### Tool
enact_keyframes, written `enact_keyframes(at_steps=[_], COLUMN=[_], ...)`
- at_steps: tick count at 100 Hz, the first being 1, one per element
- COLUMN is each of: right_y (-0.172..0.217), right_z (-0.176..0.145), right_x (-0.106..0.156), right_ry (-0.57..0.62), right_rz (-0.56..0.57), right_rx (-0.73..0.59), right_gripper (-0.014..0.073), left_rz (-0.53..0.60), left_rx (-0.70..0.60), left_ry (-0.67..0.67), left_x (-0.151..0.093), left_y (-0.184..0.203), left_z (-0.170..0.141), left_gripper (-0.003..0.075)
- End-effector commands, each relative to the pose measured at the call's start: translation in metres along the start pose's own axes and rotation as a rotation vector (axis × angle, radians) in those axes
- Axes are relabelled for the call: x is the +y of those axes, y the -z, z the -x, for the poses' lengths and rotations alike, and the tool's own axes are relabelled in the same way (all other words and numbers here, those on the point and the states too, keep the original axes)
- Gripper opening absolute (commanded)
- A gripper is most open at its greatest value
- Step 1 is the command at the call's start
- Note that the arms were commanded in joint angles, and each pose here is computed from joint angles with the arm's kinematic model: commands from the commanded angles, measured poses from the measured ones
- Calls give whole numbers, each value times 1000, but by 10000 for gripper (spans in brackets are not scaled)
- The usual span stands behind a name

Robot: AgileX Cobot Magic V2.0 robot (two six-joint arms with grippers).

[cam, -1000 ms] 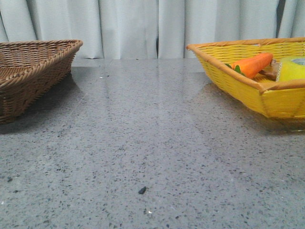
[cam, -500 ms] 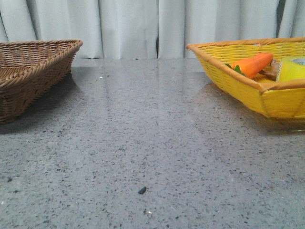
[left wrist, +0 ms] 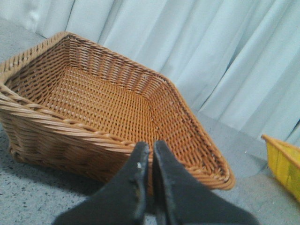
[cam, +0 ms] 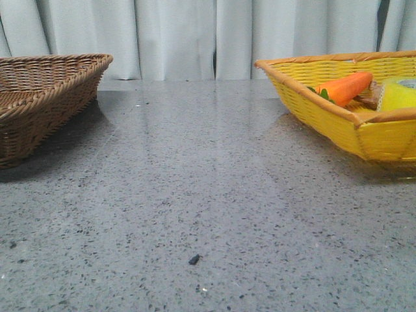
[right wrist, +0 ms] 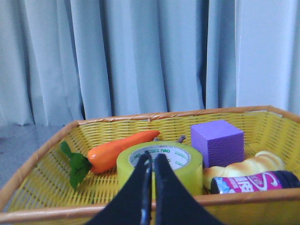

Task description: Transfer tape with both arms

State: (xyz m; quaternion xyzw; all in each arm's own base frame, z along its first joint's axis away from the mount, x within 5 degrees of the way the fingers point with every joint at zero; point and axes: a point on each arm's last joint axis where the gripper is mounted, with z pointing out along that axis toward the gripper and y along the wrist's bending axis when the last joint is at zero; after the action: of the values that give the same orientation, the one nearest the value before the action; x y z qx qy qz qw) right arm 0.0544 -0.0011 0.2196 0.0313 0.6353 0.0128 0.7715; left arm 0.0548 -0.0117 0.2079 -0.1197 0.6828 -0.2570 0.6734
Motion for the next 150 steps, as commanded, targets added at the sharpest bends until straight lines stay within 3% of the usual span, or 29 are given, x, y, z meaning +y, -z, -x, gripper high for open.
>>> enact_keyframes(at_steps=[1, 25, 36, 50, 59, 69, 76, 90, 101, 112, 126, 150], right_y=[2, 3, 3, -1, -12, -30, -45, -72, -98, -126, -161, -212], right_z=[5, 26, 44, 76, 96, 114, 127, 155, 169, 168, 163, 127], right_x=[0, 0, 1, 3, 5, 6, 7, 16, 27, 37, 50, 65], right_ry=[-89, -95, -195, -213, -211, -190, -160, -135, -102, -31, 30, 86], right_rz=[0, -11, -7, -7, -20, -39, -46, 25, 78, 109, 131, 151], right_rx=[-89, -75, -124, -109, -11, 125, 231, 353, 537, 813, 1072, 1257], right_gripper=[-74, -73, -68, -67, -66, -46, 16, 234, 384, 393, 393, 393], left_rz=[-15, -25, -50, -55, -36, -1, 7, 1, -6, -10, -11, -43], left_rx=[-120, -154, -127, -32, 35, 115, 158, 204, 190, 178, 178, 189], left_ry=[63, 63, 61, -77, -191, -270, -281, -377, -384, -388, -388, -388], left_x=[0, -3, -14, -33, -45, -55, -62, -75, -82, -86, -86, -88], left_y=[3, 4, 5, 3, -1, -14, -23, -35, -40, -42, -41, -41], left_z=[8, 16, 27, 49, 67, 84, 95, 115, 128, 133, 133, 132], left_gripper=[-21, -21, -20, 16, 136, 323, 375, 367, 367, 367, 367, 367])
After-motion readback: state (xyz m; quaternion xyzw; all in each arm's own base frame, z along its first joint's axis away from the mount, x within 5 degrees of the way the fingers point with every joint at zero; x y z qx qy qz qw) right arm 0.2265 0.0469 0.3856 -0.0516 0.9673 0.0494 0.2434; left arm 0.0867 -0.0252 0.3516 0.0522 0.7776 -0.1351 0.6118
